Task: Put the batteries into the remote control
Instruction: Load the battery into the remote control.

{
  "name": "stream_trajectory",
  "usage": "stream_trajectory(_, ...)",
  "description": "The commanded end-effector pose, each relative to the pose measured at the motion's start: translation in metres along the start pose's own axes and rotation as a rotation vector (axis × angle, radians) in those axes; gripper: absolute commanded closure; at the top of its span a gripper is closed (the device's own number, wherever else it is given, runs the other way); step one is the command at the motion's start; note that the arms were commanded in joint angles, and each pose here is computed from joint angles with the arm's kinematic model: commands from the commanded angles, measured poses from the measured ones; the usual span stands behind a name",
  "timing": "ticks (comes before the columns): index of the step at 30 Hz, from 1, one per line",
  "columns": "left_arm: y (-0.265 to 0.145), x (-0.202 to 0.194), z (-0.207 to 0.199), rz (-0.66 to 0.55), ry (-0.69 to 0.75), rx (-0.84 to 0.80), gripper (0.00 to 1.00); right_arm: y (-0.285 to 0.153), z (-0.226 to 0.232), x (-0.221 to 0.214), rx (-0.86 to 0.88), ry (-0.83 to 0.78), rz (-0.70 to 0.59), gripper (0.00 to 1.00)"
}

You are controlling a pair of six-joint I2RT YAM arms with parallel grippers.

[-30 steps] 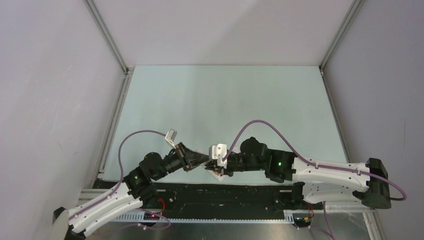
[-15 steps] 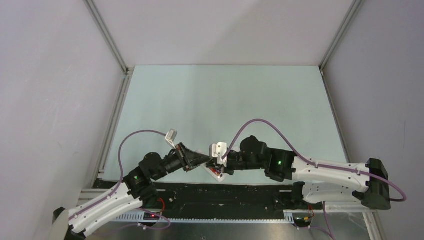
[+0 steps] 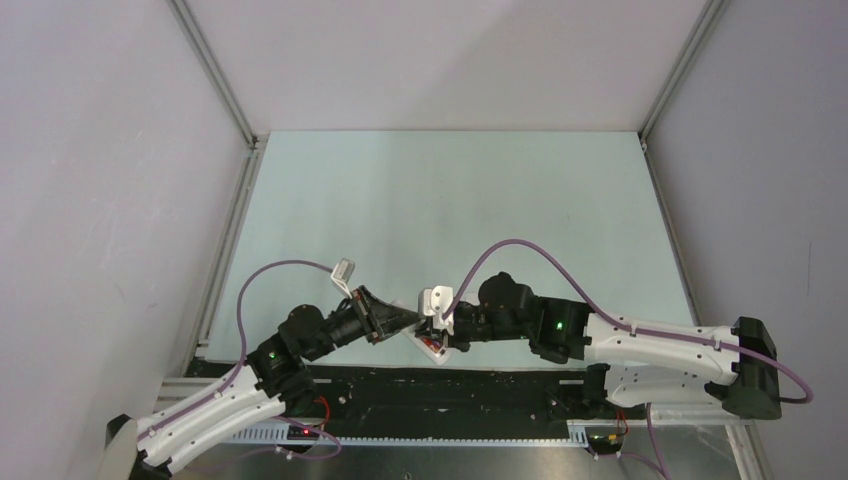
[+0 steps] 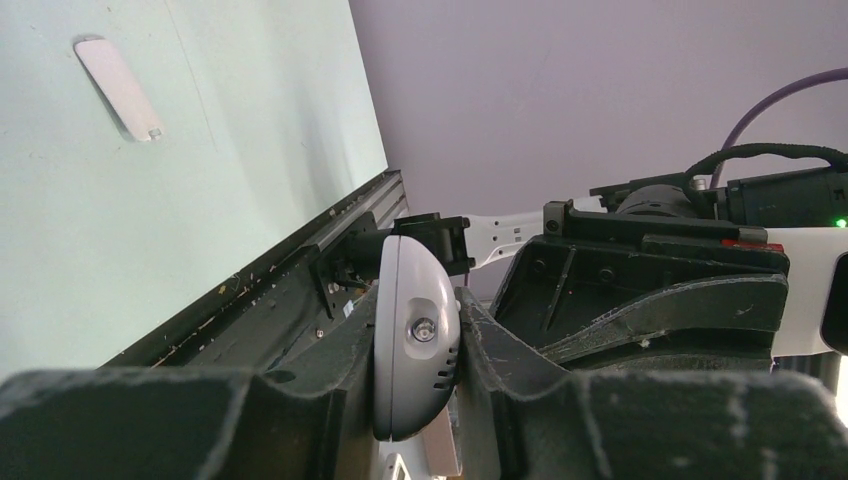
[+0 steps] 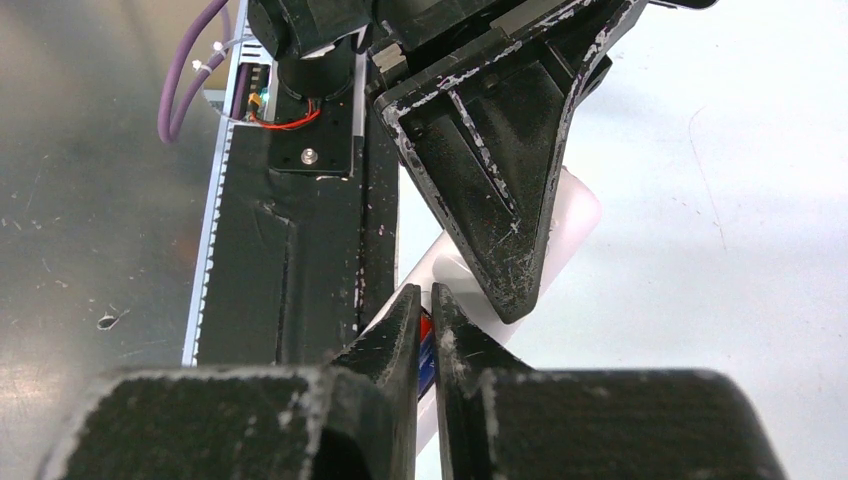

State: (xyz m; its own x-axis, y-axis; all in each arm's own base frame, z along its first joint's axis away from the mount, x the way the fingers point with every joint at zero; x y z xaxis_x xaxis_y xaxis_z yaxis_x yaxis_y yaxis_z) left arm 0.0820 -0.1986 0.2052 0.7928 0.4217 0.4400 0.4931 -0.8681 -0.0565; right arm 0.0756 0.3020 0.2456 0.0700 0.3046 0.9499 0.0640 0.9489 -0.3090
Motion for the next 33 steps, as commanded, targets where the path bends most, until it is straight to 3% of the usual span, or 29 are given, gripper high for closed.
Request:
stream_trajectory(1, -0.004, 0.013, -0.031, -0.04, 0.036, -0.108, 1.0, -0.005, -0.001, 0.011, 0.004, 0.011, -0.021, 0.88)
stream_trajectory(33, -0.01, 0.022, -0.049, -0.071, 0.053, -0.161, 1.0, -0.007, 0.0, 0.001, 0.02, 0.056, 0.026, 0.95)
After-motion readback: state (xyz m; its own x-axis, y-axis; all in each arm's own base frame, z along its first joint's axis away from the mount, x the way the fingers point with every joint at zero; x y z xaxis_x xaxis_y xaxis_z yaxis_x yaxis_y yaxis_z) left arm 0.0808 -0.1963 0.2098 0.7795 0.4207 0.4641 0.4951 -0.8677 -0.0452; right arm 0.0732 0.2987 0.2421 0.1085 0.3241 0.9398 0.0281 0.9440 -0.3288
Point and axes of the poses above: each gripper's point midway between its finger pads, its own y axis out along the fingers, its own z axis along the line the jaws close on, x = y × z, the point moved 6 cm from there along -y, back along the fingers, and after that the axes turned 11 degrees about y, right-handed, at the moved point
